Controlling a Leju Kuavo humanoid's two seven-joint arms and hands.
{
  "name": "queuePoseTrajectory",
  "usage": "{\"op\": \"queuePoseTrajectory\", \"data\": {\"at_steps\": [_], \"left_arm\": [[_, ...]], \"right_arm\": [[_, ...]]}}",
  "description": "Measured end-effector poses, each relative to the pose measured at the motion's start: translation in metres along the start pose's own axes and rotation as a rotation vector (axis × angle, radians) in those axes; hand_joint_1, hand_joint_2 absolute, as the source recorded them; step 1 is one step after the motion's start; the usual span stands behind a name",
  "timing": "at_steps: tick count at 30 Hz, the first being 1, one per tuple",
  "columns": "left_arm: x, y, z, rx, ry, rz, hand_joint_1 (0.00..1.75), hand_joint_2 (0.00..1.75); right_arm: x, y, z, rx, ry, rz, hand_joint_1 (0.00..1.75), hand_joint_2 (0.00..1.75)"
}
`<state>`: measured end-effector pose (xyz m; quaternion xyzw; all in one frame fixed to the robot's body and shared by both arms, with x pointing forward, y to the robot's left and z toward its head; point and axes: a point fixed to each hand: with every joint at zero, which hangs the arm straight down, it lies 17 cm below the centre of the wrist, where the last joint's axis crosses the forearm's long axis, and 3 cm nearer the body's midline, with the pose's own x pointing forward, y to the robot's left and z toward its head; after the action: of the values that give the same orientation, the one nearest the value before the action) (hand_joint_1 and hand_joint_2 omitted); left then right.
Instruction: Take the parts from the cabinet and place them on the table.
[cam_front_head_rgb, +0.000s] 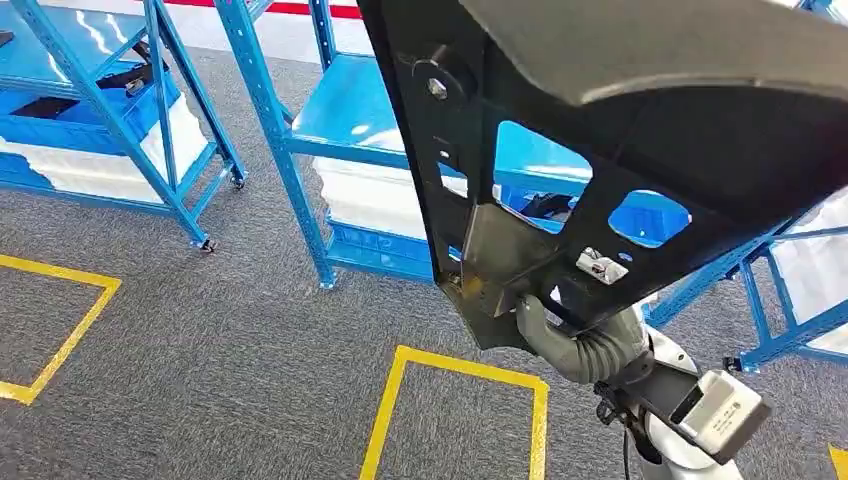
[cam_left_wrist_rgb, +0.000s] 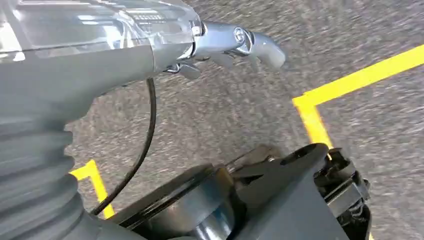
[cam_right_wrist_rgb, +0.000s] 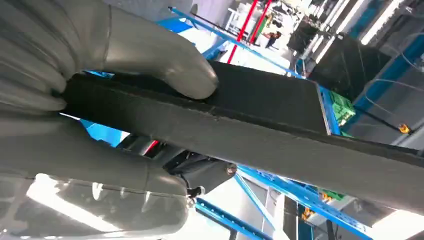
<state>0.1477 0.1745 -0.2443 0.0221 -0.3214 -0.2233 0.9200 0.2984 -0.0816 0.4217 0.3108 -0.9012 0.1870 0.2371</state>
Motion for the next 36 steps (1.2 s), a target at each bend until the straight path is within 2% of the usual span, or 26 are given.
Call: {"op": "queuePoseTrajectory", "data": {"at_steps": [12, 36], "left_arm": [[-0.001, -0.001, 0.001, -0.006, 0.000, -0.011, 0.00, 1.75], [0.001, 0.000, 0.000, -0.003, -0.002, -0.011, 0.00, 1.75]], "right_arm": [[0.000, -0.007, -0.006, -0.029, -0.007, 0.050, 1.75, 1.75], [0.000, -0.009, -0.011, -0.056, -0.016, 0.059, 1.75, 1.75]]}}
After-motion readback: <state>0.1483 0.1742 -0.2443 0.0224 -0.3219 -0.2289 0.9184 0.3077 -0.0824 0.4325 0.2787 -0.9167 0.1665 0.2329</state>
